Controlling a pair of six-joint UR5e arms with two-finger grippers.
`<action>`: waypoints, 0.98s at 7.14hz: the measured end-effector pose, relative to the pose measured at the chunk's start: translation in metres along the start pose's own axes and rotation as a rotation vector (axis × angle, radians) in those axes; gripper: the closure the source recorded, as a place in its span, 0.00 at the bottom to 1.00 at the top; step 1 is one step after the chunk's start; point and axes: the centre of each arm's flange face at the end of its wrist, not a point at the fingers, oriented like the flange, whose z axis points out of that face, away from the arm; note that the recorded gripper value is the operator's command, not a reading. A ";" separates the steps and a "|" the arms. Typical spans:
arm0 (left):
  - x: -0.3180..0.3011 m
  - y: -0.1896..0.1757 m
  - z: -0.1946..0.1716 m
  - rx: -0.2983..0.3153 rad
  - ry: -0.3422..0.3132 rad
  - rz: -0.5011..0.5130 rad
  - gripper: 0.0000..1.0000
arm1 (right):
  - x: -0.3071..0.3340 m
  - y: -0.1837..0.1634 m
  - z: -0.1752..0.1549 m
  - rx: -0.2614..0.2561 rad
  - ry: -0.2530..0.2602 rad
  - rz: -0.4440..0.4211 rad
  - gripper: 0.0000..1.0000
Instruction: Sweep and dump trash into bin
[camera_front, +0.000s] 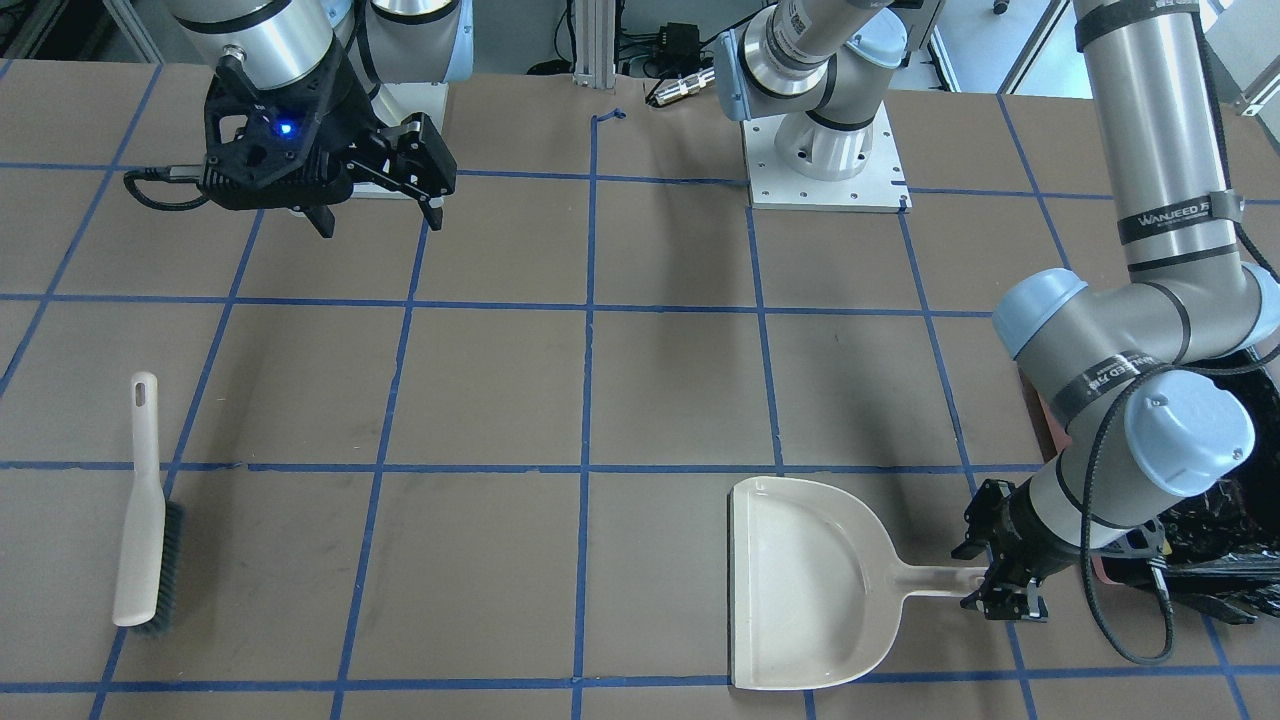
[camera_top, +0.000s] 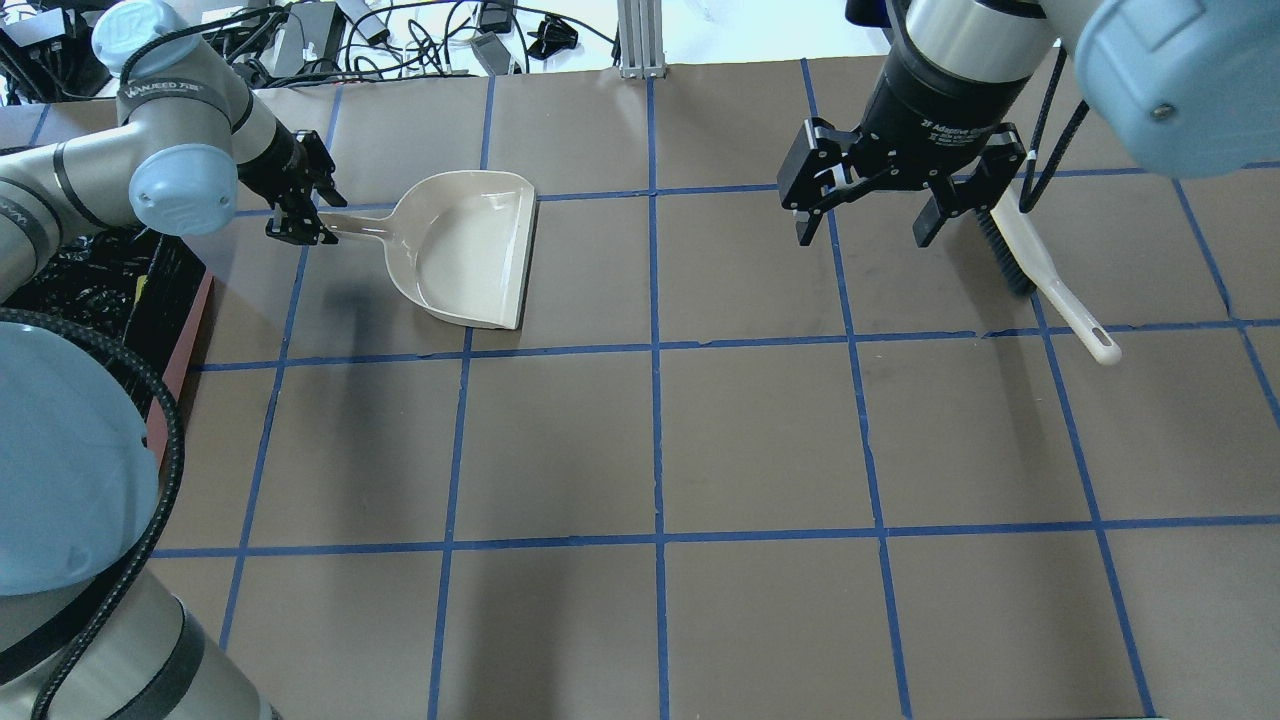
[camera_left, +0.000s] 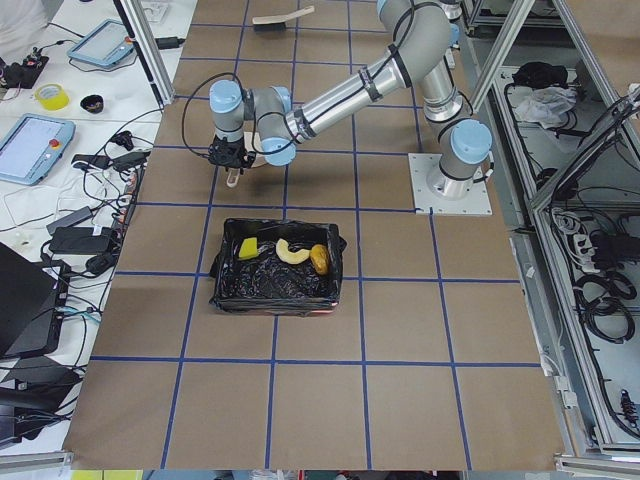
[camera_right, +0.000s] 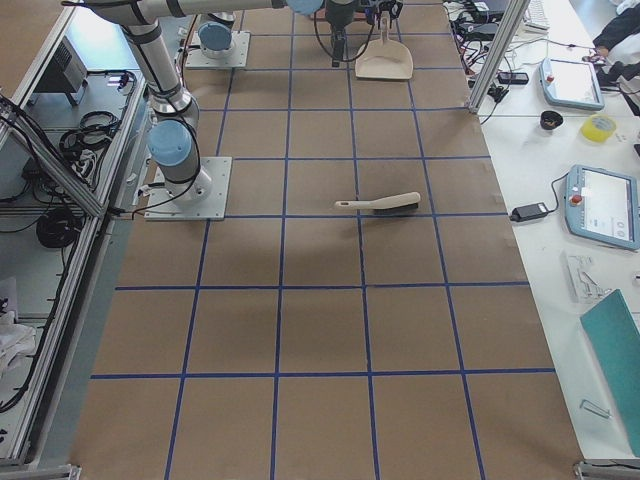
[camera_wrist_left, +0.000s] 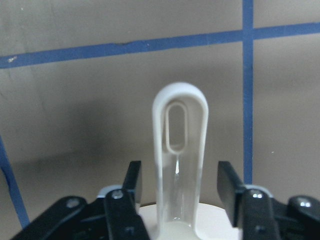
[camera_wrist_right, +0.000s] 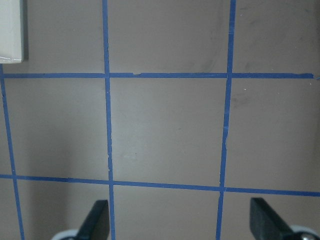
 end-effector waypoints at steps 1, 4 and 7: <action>0.000 0.001 -0.007 0.003 0.009 0.009 0.00 | 0.001 -0.001 -0.002 0.005 0.000 0.002 0.00; 0.004 0.017 -0.063 0.018 0.103 0.427 0.00 | 0.001 -0.003 -0.013 0.037 0.006 0.001 0.00; -0.013 0.051 -0.133 0.112 0.072 0.978 0.00 | 0.001 -0.005 -0.016 0.058 0.006 0.000 0.00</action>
